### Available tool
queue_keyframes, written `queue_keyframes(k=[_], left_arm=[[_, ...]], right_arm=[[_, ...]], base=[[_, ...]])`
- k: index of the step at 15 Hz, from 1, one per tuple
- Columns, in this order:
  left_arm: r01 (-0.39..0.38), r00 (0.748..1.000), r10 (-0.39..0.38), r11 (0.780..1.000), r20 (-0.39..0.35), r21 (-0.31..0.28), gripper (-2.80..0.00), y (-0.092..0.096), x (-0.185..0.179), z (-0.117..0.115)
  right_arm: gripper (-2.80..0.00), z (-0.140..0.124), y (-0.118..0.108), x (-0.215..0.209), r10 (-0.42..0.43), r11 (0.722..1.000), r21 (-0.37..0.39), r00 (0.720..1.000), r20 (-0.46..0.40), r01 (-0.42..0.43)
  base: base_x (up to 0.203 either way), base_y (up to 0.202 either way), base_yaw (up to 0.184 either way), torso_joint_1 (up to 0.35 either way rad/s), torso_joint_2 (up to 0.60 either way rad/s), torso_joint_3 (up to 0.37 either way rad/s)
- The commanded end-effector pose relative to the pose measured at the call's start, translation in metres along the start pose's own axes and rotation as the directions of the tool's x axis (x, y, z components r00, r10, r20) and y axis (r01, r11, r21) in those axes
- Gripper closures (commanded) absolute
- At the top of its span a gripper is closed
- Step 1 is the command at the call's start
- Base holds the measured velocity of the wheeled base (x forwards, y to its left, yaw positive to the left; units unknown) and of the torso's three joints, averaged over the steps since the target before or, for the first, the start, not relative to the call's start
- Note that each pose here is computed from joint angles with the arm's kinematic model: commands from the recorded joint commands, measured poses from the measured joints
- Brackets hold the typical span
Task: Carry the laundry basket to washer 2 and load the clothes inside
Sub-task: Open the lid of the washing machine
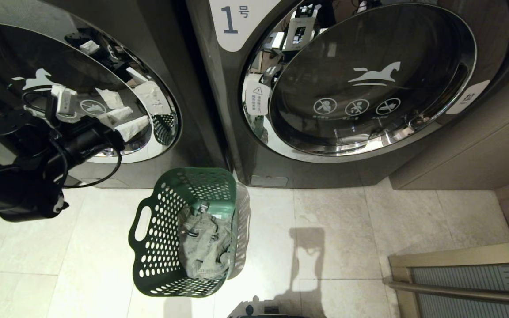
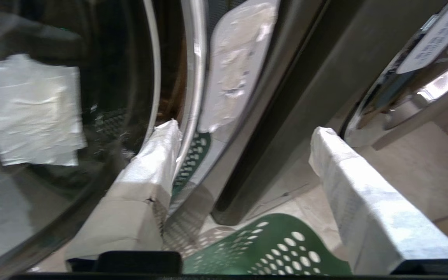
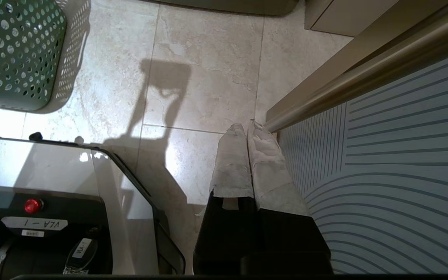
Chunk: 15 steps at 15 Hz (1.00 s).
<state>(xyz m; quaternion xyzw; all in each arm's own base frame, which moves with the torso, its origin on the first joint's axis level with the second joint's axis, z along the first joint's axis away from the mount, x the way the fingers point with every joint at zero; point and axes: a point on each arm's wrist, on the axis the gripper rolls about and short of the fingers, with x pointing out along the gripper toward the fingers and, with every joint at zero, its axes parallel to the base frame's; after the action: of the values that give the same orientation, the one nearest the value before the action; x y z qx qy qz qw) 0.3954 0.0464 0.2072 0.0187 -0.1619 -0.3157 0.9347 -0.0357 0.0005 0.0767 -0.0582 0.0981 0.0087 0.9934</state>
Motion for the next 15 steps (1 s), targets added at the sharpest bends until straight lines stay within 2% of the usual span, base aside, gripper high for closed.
queue_keyframes(k=[1, 3, 7, 15], left_arm=[[0.004, 1.0, -0.004, 1.0, 0.0, 0.015, -2.8, 0.002, 0.002, -0.005], [0.005, 1.0, -0.006, 0.998, 0.003, 0.056, -2.8, 0.002, 0.003, -0.004], [0.003, 1.0, -0.005, 0.983, 0.007, 0.181, -2.8, 0.004, 0.005, -0.006], [0.025, 0.999, -0.032, 0.981, 0.038, 0.192, -2.8, 0.001, 0.014, -0.003]], right_arm=[[0.0, 0.0, 0.0, 0.0, 0.001, 1.0, -0.001, 1.0, -0.004, -0.001], [0.0, 0.0, 0.0, 0.0, 0.001, 1.0, -0.001, 1.0, -0.004, -0.001], [0.0, 0.0, 0.0, 0.0, 0.001, 1.0, -0.001, 1.0, -0.004, -0.001], [0.0, 0.0, 0.0, 0.0, 0.001, 1.0, -0.001, 1.0, -0.004, -0.001]], base=[[0.0, 0.0, 0.0, 0.006, 0.0, -0.031], [0.0, 0.0, 0.0, 0.0, 0.0, 0.0], [0.0, 0.0, 0.0, 0.0, 0.0, 0.0], [0.0, 0.0, 0.0, 0.0, 0.0, 0.0]])
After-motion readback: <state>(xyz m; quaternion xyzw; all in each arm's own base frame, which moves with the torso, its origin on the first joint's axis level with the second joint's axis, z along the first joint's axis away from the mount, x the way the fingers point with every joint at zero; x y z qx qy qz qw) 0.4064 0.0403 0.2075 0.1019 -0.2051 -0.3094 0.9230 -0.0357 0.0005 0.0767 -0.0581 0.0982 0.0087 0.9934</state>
